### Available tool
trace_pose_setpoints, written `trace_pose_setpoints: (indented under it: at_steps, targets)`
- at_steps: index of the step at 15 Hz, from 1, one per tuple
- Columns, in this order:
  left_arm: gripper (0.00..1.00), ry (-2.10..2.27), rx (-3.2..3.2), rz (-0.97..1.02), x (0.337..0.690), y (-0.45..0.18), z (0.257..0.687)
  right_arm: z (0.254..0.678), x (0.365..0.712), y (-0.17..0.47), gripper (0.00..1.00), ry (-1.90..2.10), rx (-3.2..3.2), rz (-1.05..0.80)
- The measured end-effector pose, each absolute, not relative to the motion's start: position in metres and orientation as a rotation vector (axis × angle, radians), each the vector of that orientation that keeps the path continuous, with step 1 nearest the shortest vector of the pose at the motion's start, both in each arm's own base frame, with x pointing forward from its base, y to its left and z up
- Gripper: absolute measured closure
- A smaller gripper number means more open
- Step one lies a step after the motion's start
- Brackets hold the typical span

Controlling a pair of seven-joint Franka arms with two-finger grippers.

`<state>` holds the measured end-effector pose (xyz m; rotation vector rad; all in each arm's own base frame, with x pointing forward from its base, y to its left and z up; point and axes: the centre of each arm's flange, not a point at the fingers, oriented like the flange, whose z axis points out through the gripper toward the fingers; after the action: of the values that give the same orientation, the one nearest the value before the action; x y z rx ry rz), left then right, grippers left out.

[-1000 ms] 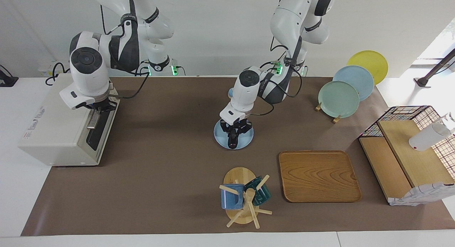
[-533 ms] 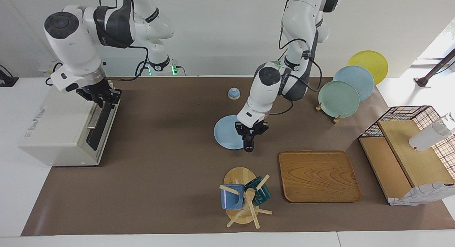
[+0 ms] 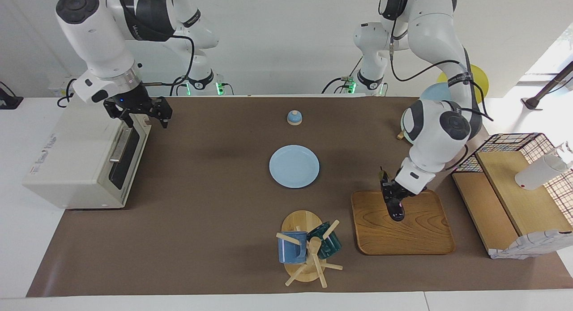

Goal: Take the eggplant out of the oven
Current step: 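Carry the eggplant onto the wooden tray with the left gripper, then open the left gripper to release the eggplant on the tray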

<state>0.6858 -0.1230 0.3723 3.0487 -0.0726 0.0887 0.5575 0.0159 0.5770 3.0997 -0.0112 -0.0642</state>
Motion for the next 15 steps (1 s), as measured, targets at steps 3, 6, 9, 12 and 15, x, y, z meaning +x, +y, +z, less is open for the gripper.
trace_pose_setpoints:
  at_steps: [3,6,9,12,15]
  targets:
    - [0.62,-0.093,3.061,0.107,0.705,-0.11,0.349,0.578,0.555,0.016,0.0,-0.011,3.099,-0.065]
    - [0.62,-0.1,3.063,0.119,0.708,-0.109,0.336,0.577,0.554,0.011,0.0,-0.026,3.099,-0.071]
    - [0.62,-0.103,3.063,0.121,0.708,-0.108,0.331,0.586,0.55,-0.006,0.0,-0.057,3.101,-0.048]
    - [0.62,-0.122,3.064,0.118,0.706,-0.106,0.325,0.602,0.54,-0.022,0.0,-0.076,3.104,-0.016]
    - [0.44,-0.134,3.064,0.118,0.706,-0.103,0.325,0.603,0.537,-0.027,0.0,-0.091,3.104,-0.04]
